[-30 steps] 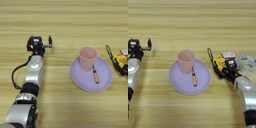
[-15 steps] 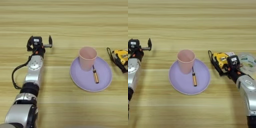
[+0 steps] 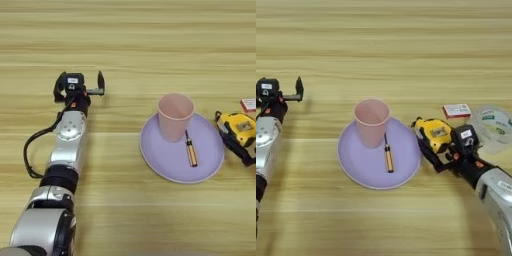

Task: Move the objects on the table

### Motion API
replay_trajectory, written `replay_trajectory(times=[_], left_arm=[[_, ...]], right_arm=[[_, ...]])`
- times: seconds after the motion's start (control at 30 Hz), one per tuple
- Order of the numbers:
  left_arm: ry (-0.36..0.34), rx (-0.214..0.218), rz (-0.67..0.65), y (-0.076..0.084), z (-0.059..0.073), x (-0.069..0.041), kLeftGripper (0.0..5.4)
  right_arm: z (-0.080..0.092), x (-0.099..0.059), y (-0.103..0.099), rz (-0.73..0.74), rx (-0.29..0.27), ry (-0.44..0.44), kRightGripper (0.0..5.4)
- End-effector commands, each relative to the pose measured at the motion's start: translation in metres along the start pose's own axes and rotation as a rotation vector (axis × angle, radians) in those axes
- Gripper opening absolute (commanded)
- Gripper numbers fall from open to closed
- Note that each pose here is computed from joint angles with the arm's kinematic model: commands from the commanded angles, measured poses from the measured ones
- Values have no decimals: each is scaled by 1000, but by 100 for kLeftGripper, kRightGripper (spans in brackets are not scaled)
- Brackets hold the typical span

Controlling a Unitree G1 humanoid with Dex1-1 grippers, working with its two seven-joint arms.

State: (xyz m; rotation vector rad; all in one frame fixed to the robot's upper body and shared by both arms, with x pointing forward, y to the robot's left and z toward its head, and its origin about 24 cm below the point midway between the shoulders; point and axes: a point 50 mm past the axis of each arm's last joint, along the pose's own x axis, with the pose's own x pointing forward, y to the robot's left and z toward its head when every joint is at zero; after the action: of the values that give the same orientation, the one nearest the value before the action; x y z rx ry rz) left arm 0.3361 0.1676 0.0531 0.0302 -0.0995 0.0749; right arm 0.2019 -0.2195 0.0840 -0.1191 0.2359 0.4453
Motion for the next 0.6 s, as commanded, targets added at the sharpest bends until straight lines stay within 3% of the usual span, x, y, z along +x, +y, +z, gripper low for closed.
replay_trajectory(times=[0.03, 0.43, 0.57, 0.6], left_arm=[[12, 21, -3, 1, -1, 0, 540], [14, 21, -1, 1, -1, 0, 540], [15, 20, 0, 1, -2, 1, 540], [15, 20, 0, 1, -2, 1, 540]], right_arm=[[17, -7, 10, 65, -35, -51, 417], [35, -15, 50, 263, -51, -107, 417], [40, -19, 61, 345, -11, -114, 417], [40, -19, 66, 386, 33, -112, 417]])
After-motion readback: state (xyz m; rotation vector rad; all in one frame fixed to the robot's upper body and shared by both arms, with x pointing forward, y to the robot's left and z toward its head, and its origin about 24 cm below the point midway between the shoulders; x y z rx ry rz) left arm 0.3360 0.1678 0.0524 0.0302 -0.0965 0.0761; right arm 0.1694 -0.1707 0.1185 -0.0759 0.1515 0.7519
